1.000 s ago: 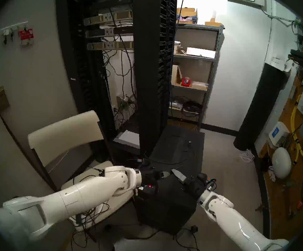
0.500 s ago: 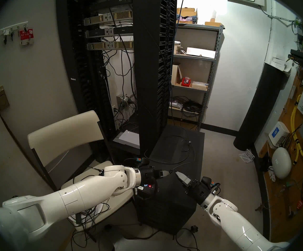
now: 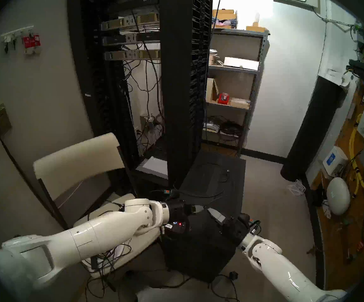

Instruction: Insert the cable into the workstation's USB slot

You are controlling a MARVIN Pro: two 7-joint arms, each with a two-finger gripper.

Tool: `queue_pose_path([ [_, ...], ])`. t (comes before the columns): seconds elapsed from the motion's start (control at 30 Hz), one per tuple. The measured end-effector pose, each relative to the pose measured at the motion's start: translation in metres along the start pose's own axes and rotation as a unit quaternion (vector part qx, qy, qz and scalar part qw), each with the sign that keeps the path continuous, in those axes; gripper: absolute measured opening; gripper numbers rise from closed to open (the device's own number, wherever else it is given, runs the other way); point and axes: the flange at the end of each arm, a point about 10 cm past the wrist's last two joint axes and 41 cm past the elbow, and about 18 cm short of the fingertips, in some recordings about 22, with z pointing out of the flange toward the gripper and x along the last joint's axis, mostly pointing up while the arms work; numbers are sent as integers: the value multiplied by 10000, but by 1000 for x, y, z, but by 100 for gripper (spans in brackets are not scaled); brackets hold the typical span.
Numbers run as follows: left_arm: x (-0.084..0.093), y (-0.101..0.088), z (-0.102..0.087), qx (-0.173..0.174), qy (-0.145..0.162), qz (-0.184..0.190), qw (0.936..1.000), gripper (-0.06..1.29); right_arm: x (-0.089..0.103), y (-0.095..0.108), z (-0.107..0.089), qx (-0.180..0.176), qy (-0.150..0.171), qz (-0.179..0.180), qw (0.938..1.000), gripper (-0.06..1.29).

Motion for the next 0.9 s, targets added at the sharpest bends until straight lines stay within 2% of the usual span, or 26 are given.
queue_pose_path([
  [0.4, -6, 1, -1, -4, -43, 3, 10000, 0, 11, -5, 12, 163, 51, -141, 9998, 64],
  [0.57, -6, 2, -1, -21, -28, 14, 10000, 0, 11, -5, 14, 195, 33, -148, 9997, 59],
  [0.67, -6, 3, -1, -17, -18, 22, 10000, 0, 9, -6, 17, 226, -3, -143, 9996, 49],
  [0.9, -6, 3, -4, -13, -4, 34, 10000, 0, 6, -5, 19, 214, -39, -130, 9997, 48],
])
